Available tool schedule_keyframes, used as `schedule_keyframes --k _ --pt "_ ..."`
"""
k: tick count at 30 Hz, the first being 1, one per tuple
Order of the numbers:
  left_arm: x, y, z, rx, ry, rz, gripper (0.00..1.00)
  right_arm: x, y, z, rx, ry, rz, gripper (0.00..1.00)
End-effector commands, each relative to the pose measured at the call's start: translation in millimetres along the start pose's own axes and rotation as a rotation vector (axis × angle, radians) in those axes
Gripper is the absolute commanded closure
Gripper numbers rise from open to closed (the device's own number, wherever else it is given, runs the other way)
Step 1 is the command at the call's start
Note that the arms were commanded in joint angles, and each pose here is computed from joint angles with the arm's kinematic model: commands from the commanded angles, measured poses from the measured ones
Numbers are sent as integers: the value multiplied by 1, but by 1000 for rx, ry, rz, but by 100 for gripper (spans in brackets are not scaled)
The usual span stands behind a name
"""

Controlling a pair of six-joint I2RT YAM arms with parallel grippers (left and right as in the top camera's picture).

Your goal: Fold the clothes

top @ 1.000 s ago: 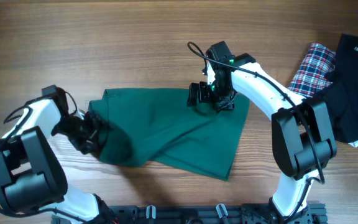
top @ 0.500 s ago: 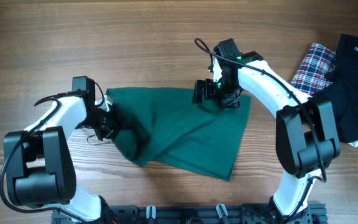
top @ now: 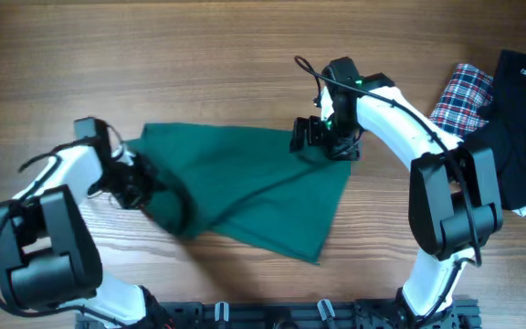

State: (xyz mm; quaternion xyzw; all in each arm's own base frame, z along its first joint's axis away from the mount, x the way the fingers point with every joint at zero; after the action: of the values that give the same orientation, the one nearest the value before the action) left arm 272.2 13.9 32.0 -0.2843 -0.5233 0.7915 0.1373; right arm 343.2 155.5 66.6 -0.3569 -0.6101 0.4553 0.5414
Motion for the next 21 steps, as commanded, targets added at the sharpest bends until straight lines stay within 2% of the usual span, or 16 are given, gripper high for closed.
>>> schedule_keyframes --k 1,4,5,10,14,16,20,21 --pt "20 -5 -12 -10 -98 -16 96 -6 -15 -7 -44 -1 2 0" --pt "22 -5 -7 11 -121 -31 96 -7 -16 -8 -46 1 2 0" --pt "24 -5 -7 14 -169 -39 96 -7 -16 -8 -46 0 3 0" --pt "30 -11 -24 -45 -206 -14 96 -8 -15 0 -6 -1 8 0" --pt "45 -18 -35 -71 -261 -13 96 -22 -16 10 33 34 107 0" --pt "48 -20 -35 -62 -245 -8 84 -23 -16 12 43 39 114 0" --pt "43 -21 -26 -4 -182 25 48 -18 -13 18 72 42 69 0" --pt "43 -21 -23 11 -188 28 46 -14 -12 22 89 46 35 0"
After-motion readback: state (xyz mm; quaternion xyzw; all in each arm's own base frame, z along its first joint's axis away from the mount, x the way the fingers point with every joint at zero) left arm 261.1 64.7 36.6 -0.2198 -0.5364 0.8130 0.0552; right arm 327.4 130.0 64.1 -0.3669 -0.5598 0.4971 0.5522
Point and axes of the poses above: each gripper's point midway between its finger pads, its own y axis out along the fingers, its own x axis along the line the jaws close on, z = x × y, the point moved 4 cm from there along -y, back along the fingers, and after that the axes turned 12 degrees about -y, right-handed, at the moved point
